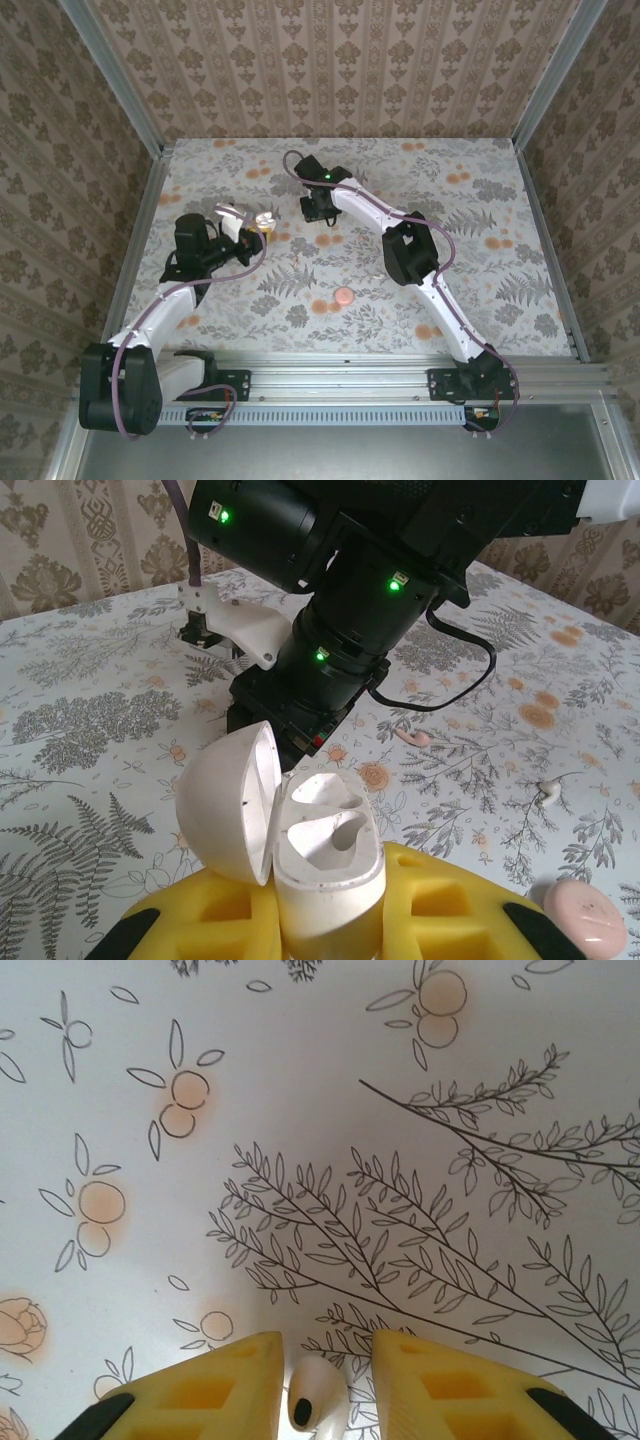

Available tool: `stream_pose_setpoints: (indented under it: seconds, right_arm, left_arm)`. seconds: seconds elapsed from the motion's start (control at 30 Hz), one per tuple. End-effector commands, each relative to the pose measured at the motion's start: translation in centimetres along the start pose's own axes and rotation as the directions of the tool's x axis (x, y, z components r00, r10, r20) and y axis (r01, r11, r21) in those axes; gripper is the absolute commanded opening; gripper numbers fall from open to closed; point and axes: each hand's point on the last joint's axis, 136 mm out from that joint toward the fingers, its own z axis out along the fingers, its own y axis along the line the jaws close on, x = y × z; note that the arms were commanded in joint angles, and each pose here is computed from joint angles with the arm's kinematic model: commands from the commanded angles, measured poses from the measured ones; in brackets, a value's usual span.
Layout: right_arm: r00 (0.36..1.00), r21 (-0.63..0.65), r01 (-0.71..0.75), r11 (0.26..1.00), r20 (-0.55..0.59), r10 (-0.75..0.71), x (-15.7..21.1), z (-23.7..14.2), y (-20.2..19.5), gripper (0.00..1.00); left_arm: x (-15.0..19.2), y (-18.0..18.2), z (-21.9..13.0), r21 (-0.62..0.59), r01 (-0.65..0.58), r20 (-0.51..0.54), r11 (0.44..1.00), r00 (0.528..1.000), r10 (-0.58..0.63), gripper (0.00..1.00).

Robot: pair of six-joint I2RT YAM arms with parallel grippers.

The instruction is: Insert wireless bluetooth earbuds into charging case

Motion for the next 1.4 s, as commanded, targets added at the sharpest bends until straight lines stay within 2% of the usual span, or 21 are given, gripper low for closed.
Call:
stream_pose_setpoints:
  seconds: [0.0, 0.3, 0.7, 1.0, 1.37]
  right_arm:
    - [0.999, 0.023, 0.028, 0.999, -0.028, -0.027, 0.8, 0.6, 0.0, 0.29]
    - [0.997, 0.053, 0.051, 0.997, -0.053, -0.048, 1.5, 0.1, -0.3, 0.29]
    - [0.998, 0.081, 0.054, 0.995, -0.039, -0.051, 1.3, -0.7, -0.6, 0.19]
    - [0.993, 0.007, -0.009, 1.0, 0.12, 0.008, 0.3, -5.6, -0.3, 0.18]
    - [0.941, -0.154, -0.145, 0.977, 0.283, 0.185, 1.8, -10.9, -2.6, 0.18]
  left_arm:
    - [-0.2, 0.1, -0.2, -0.008, -0.01, 0.006, 1.0, 1.0, 0.01, 0.16]
    - [-0.2, 0.0, -0.2, -0.006, -0.011, 0.003, 1.0, 1.0, 0.011, 0.16]
    - [-0.1, -0.2, -0.1, -0.001, -0.025, -0.01, 1.0, 1.0, 0.025, 0.16]
    - [0.2, -1.2, 1.0, 0.013, -0.049, -0.016, 0.999, 0.999, 0.049, 0.16]
    - [1.0, -2.9, 5.2, 0.006, -0.044, -0.008, 0.999, 0.999, 0.044, 0.15]
